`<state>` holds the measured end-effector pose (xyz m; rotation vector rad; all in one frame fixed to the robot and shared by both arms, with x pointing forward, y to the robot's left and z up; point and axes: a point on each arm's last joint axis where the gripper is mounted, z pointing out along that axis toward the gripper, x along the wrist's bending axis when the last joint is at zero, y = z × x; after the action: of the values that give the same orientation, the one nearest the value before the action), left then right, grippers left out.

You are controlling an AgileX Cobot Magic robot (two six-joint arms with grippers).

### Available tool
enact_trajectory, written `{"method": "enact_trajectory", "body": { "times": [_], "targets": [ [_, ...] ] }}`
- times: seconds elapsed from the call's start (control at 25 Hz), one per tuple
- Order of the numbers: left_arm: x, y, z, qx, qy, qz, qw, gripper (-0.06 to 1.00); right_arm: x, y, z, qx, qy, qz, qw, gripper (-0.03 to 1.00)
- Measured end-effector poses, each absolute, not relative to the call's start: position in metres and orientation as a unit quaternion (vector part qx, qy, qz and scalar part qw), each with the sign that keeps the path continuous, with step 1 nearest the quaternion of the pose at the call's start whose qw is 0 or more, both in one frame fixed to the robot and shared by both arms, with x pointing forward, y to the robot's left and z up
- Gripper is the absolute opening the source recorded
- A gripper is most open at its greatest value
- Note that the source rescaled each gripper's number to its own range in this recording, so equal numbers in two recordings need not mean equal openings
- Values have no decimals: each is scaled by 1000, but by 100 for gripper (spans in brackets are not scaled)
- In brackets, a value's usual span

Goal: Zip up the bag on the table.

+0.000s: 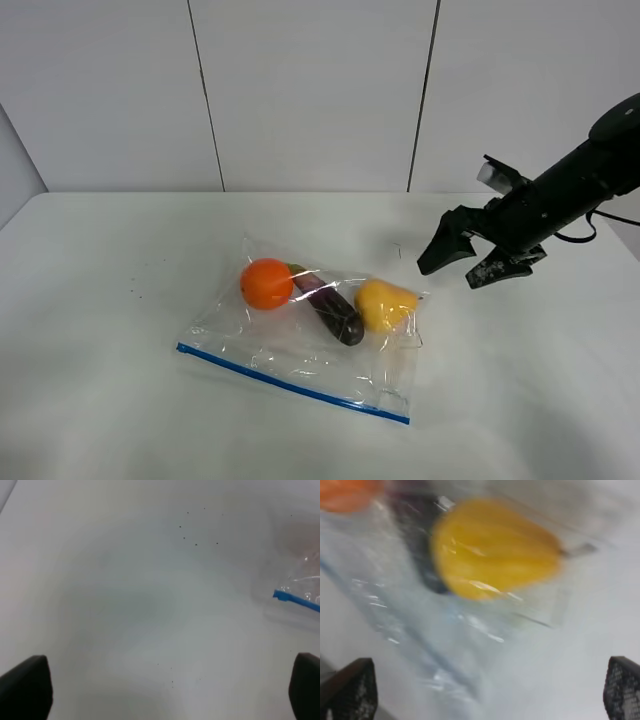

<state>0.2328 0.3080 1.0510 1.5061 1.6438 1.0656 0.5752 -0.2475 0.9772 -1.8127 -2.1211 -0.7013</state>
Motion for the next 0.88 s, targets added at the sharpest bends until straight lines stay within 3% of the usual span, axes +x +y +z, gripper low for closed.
{"method": "enact_trajectory", "body": {
  "times": [0.48,0.88],
  "targets": [
    [233,308,1051,576,628,407,329,98,570,-283,964,-660,-748,-66,16,100],
    [233,308,1051,576,628,407,329,98,574,-306,968,-687,-721,4,-91,100]
  ]
}}
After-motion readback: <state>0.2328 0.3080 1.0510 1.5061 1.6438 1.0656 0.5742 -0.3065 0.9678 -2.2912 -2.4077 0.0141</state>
